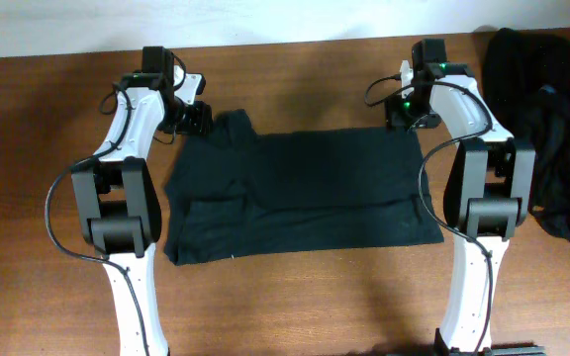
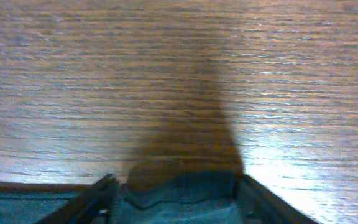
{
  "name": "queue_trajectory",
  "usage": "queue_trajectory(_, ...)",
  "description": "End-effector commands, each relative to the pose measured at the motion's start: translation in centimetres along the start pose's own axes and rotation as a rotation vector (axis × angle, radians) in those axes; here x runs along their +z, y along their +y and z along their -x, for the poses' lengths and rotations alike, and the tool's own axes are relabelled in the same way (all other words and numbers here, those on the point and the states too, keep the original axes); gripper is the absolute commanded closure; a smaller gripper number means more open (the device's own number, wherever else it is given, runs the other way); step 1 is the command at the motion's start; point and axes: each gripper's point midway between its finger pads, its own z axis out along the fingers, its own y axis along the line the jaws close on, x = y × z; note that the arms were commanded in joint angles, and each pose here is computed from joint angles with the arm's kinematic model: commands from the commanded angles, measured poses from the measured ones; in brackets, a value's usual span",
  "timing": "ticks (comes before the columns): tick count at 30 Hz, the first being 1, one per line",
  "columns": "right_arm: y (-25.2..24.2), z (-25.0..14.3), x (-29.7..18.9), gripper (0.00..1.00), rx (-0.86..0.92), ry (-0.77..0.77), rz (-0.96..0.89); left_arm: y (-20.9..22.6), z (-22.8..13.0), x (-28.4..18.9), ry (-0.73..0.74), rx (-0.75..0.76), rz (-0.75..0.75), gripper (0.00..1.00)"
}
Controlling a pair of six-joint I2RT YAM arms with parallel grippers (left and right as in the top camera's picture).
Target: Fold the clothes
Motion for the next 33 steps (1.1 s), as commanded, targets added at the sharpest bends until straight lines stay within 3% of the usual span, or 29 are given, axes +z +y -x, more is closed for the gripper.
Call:
queue_trajectory(1,0.2,-2.9,2.2,0.42,0.015,0.095,0.016,0.3,-0.2,0.6,0.008,0.005,-0.008,0.42)
queue_trajectory(5,0.2,-2.9,2.2,0.51,0.015,0.096,0.016,0.4,-0.2,0.6,0.008,0.003,-0.007,0.42)
queue_trajectory(9,0.2,-2.9,2.2,0.82,0.015,0.096,0.016,0.4,-0.1,0.6,0.002,0.005,-0.006,0.42)
queue_trajectory(11,0.2,-3.0,2.2,0.90,0.015,0.098,0.016,0.4,0.0,0.6,0.000,0.006,-0.006,0.42)
queue_trajectory(16,0.2,-3.0,2.2,0.90,0.015,0.099,0.016,0.5,0.2,0.6,-0.011,0.008,-0.004,0.43)
queue_trajectory(20,0.2,-3.0,2.2,0.90,0.015,0.099,0.016,0.6,0.8,0.4,-0.030,0.012,-0.001,0.66)
queue_trajectory(22,0.2,-3.0,2.2,0.90,0.015,0.099,0.016,0.5,0.9,0.4,-0.032,0.013,-0.002,0.71)
queue_trajectory(26,0.2,-3.0,2.2,0.90,0.015,0.099,0.016,0.4,0.8,0.4,-0.030,0.014,-0.003,0.60)
queue_trajectory(33,0.2,-3.0,2.2,0.90,0.015,0.099,0.016,0.4,0.4,0.4,-0.013,0.010,-0.005,0.60)
